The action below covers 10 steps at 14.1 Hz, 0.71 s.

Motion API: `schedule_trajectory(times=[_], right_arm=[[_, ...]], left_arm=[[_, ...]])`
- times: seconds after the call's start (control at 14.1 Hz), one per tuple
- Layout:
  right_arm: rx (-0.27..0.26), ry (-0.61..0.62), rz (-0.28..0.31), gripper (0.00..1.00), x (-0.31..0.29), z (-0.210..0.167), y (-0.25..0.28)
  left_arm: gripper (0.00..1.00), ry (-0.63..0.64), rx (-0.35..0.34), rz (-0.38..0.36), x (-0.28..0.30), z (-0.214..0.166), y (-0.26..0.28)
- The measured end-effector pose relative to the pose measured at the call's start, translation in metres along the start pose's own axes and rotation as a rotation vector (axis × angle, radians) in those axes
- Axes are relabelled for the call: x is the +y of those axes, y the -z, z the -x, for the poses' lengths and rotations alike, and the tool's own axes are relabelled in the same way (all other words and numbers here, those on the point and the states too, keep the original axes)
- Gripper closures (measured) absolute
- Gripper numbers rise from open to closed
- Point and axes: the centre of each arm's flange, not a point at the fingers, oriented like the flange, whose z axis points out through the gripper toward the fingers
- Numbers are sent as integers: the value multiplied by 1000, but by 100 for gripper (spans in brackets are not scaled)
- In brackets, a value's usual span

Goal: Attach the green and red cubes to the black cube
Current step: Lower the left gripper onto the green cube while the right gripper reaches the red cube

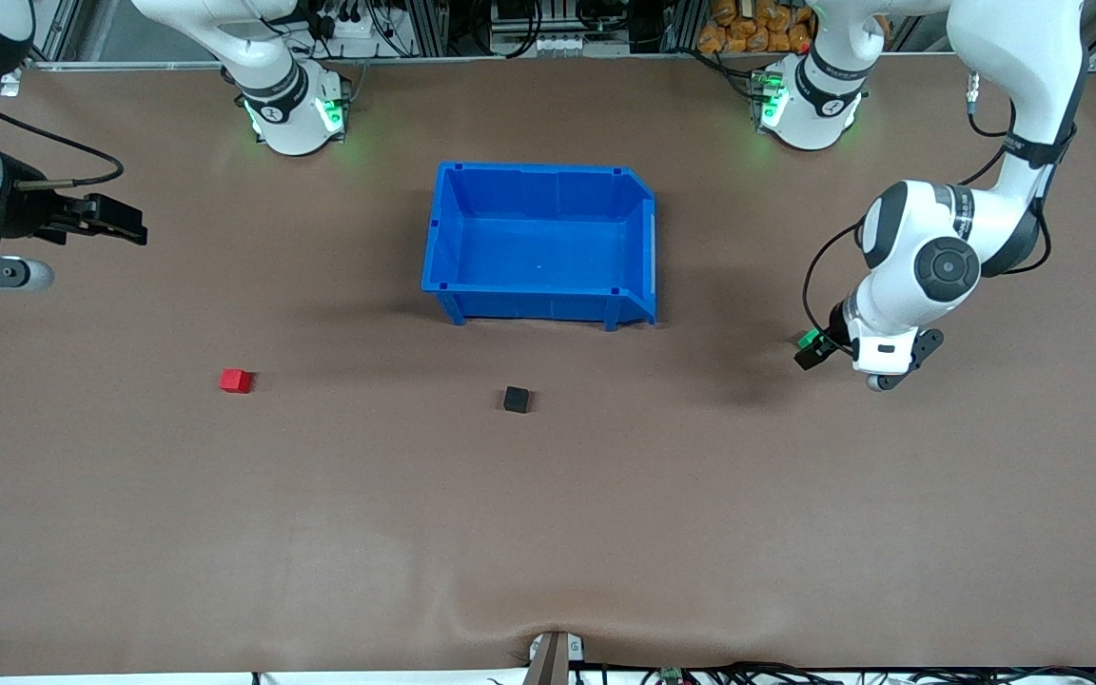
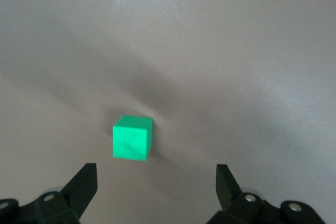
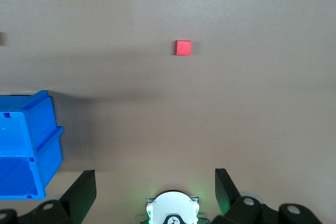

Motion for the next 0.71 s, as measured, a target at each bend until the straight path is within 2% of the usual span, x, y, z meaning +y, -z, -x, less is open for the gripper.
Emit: schedule_trajectory(times=[0.14,0.28,0.35,0.71], right_arm=[[-19,-8,0,0,3,-18,-19],[-7,-6,0,0,0,-57,-55],[5,-6,0,0,-1,-77,-74],[112,13,-3,0,-6,-158,-158]], left_arm=[[3,9,-8,-3,-2,-4,-13],[7,13,-15,-5,-3,-6,-24],[14,15,-19,-9,-3,-7,-29],[21,13,-22,-23,-8,-13,-50]])
